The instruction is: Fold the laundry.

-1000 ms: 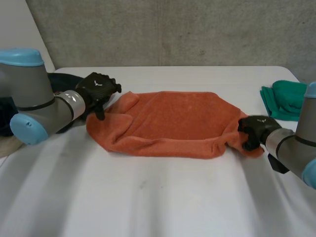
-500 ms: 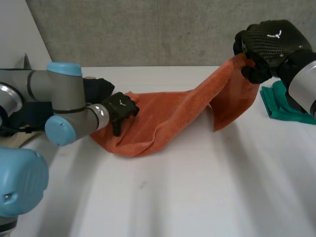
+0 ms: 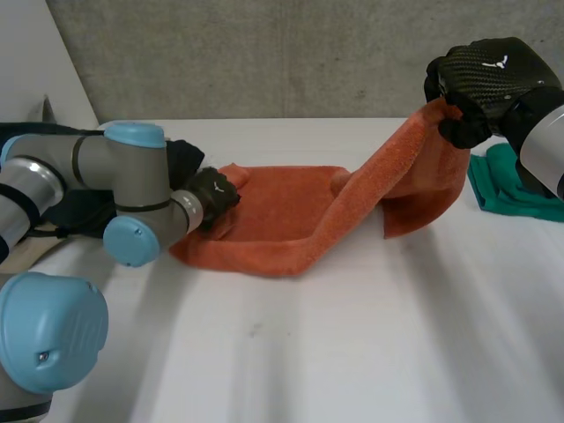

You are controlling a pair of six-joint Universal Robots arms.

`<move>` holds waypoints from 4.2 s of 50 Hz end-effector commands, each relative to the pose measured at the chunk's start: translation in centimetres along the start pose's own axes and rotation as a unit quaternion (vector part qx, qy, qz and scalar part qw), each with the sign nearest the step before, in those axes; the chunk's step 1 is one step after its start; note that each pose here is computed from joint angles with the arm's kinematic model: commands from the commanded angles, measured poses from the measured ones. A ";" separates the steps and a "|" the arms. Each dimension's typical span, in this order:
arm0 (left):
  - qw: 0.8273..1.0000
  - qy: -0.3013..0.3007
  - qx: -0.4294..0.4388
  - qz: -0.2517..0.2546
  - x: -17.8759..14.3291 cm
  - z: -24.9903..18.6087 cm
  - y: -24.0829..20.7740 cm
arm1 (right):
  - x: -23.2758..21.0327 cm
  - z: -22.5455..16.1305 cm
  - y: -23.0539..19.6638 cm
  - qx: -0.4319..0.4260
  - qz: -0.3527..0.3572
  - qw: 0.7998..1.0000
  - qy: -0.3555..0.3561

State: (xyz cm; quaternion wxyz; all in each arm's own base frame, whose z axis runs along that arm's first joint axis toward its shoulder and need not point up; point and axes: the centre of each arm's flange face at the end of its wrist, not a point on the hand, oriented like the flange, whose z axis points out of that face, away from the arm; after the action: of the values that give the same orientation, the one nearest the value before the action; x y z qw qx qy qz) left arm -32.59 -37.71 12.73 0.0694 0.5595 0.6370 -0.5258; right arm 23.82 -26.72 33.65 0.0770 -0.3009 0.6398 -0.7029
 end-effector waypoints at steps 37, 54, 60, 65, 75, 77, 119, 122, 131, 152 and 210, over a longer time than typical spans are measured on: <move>0.975 -0.012 -0.153 -0.160 -1.3 -17.4 4.8 | 3.8 -0.3 13.8 -0.316 -0.182 0.927 -0.086; 0.977 -0.072 -0.116 -0.164 -1.7 -11.2 5.7 | 2.2 4.5 14.8 -0.212 -0.140 0.967 0.018; 0.956 -0.249 0.026 -0.153 -11.6 -10.4 -0.4 | 6.5 10.0 9.6 -0.048 -0.185 0.970 0.149; 0.869 -0.397 0.232 -0.183 -21.1 -14.9 -8.3 | 10.7 12.0 2.4 0.159 -0.155 0.936 0.274; 0.822 -0.419 0.278 -0.266 -22.6 -15.9 -9.7 | 11.6 11.3 -1.9 0.280 -0.134 0.905 0.290; 0.830 -0.407 0.259 -0.279 -21.6 -15.0 -8.9 | 11.4 11.4 -1.2 0.264 -0.131 0.914 0.277; 0.961 -0.164 -0.072 -0.208 -2.1 -10.8 5.0 | 3.8 4.8 21.4 -0.162 -0.061 0.984 0.050; 0.963 -0.167 -0.062 -0.201 -2.5 -11.1 4.6 | 3.5 4.7 21.4 -0.163 -0.059 0.984 0.047; 0.968 -0.169 -0.035 -0.181 -3.4 -11.6 3.7 | 3.3 4.6 21.5 -0.166 -0.061 0.983 0.045; 0.990 -0.100 0.024 -0.092 -3.4 -8.0 4.1 | 3.4 4.5 21.6 -0.170 -0.065 0.982 0.045; 0.978 -0.159 -0.036 -0.133 -11.0 -12.0 -3.1 | 8.2 5.1 13.0 -0.253 -0.277 0.925 0.053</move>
State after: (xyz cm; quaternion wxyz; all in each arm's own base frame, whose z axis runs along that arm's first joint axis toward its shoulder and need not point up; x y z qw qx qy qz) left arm -23.42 -31.69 21.64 0.1004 0.4243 0.7570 -0.4867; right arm 14.80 -33.38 20.15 -0.1919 -0.4869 0.7346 -0.4318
